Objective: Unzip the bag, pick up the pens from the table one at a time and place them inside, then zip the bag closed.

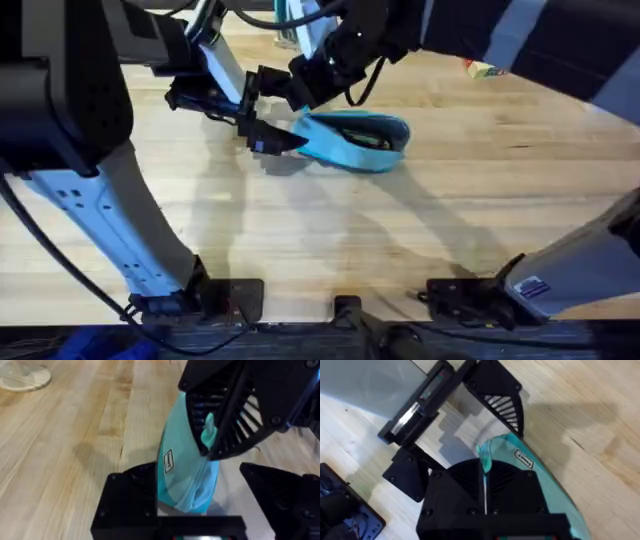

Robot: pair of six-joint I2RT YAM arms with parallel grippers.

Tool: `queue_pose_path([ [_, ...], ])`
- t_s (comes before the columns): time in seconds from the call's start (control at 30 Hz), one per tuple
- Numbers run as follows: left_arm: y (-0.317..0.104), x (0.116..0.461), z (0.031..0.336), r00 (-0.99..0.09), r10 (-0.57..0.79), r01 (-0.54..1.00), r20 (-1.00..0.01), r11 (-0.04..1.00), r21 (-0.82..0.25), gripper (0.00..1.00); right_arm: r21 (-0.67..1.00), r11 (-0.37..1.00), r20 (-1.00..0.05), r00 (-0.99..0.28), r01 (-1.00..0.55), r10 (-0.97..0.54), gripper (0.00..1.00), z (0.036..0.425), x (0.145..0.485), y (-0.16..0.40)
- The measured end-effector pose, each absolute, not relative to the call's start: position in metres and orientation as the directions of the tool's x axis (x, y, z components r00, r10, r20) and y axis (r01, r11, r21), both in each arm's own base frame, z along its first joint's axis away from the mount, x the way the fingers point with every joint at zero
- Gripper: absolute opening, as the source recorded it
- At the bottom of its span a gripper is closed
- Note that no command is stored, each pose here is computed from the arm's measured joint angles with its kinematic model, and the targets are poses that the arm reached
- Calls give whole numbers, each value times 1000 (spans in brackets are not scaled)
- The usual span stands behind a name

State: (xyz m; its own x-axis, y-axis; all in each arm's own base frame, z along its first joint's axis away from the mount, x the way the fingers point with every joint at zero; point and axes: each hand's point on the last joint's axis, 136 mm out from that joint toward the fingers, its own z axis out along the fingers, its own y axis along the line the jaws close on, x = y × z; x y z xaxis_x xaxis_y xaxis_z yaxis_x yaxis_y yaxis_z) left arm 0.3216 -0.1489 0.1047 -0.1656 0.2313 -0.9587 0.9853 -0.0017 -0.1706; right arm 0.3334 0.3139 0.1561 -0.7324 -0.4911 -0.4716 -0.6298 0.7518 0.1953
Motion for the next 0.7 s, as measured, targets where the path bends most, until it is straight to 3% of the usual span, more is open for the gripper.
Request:
queue_pose_path([
  [0.1, -152, 323, 104, -141, 235, 989, -962, -11, -147, 985, 195, 754, -474, -733, -628, -488, 31, 156, 335, 313],
  [0.13, -152, 323, 103, -133, 237, 990, -962, -12, -140, 932, 195, 755, -475, -734, -626, -486, 31, 156, 336, 312],
  [0.33, -152, 327, 101, -97, 240, 995, -966, -14, -103, 85, 198, 768, -476, -745, -609, -467, 31, 157, 343, 305],
  [0.7, -158, 325, 102, -88, 235, 995, -968, -29, -97, 46, 253, 807, -363, -826, -533, -432, 31, 147, 339, 269],
])
